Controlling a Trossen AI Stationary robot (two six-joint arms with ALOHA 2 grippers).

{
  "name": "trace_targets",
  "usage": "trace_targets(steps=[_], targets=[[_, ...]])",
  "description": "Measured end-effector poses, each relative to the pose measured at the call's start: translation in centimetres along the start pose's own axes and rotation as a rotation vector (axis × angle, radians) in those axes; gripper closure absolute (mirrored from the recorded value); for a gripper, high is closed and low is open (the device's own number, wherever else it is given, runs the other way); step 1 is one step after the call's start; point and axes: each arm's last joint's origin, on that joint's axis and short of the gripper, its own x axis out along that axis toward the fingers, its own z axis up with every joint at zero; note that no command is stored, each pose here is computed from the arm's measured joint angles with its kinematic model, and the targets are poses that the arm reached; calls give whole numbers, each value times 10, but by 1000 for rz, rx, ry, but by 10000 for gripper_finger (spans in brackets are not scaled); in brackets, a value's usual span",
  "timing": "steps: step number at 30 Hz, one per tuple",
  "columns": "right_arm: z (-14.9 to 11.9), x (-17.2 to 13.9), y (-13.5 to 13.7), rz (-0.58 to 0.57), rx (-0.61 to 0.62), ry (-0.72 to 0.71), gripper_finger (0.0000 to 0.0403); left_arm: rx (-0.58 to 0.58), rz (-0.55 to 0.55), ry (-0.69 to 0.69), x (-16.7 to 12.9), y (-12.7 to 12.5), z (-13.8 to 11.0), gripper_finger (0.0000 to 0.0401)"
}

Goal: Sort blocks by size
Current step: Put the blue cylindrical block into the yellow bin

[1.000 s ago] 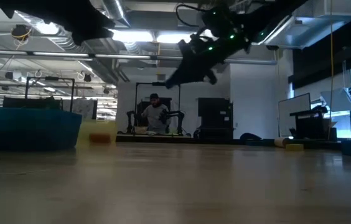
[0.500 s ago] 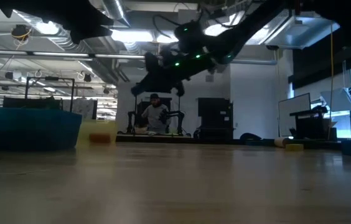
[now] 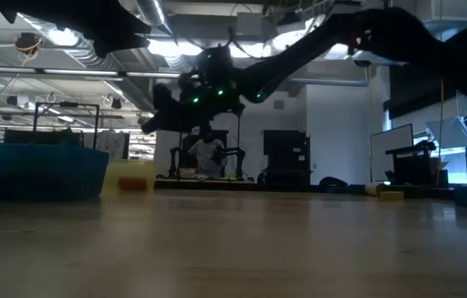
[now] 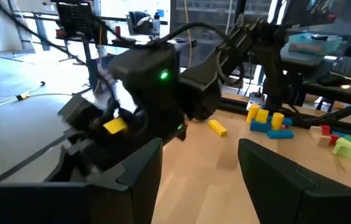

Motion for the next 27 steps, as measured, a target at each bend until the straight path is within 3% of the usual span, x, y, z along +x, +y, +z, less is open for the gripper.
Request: trace_targets(steps=[10, 27], targets=[[-26, 31, -4, -12, 29, 34, 262, 20, 0, 2, 0, 0, 0, 205], [-47, 35, -9, -45, -15, 122, 262, 27, 1, 24, 0, 0, -2, 205]])
